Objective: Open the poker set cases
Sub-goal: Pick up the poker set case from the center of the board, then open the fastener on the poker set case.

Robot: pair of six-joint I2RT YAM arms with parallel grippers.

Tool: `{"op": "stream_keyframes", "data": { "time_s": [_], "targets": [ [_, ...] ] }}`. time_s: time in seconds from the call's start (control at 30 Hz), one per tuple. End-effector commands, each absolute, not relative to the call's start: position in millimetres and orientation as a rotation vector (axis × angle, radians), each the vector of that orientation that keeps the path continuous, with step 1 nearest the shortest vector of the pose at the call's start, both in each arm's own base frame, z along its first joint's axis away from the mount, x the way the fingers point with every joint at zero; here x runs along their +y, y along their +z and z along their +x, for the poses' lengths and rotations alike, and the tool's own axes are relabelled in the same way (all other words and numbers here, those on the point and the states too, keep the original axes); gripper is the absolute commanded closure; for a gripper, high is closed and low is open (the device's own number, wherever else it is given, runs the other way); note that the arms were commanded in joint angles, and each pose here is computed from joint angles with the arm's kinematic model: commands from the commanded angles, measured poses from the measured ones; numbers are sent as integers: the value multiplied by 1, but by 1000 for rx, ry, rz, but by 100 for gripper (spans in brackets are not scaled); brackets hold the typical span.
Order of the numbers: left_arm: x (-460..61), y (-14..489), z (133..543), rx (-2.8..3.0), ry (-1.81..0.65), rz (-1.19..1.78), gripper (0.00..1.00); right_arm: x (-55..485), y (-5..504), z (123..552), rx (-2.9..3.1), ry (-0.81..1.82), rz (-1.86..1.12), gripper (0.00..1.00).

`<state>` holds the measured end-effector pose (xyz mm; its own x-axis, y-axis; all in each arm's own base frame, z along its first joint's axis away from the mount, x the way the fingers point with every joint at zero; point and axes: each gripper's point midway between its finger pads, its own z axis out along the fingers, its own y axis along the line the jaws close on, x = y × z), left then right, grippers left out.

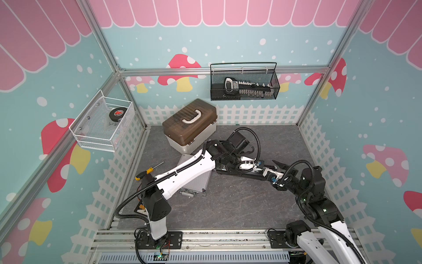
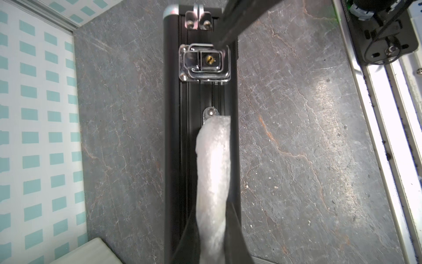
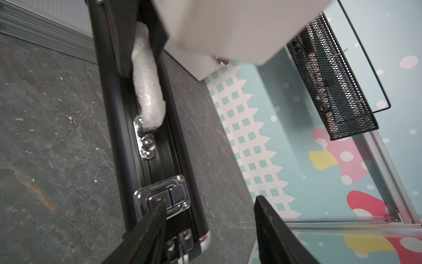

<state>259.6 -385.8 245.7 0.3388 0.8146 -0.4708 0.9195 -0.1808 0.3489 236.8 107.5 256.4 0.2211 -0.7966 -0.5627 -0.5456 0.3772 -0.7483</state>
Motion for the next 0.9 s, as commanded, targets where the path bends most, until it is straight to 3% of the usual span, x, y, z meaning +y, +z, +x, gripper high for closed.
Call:
{"op": "stream_keyframes", "data": {
  "time_s": [0.0, 0.5, 0.87],
  "targets": [
    [-393, 286, 263, 1410, -240, 1979, 100, 116, 257, 225, 1467, -165, -1328, 40],
    [-400, 271, 256, 1436, -298, 1997, 100, 108, 251, 225, 1456, -254, -1353, 41],
    [-401, 311, 266, 1354, -202, 1918, 100, 112, 271, 227, 1402, -254, -1334, 42]
  ]
}}
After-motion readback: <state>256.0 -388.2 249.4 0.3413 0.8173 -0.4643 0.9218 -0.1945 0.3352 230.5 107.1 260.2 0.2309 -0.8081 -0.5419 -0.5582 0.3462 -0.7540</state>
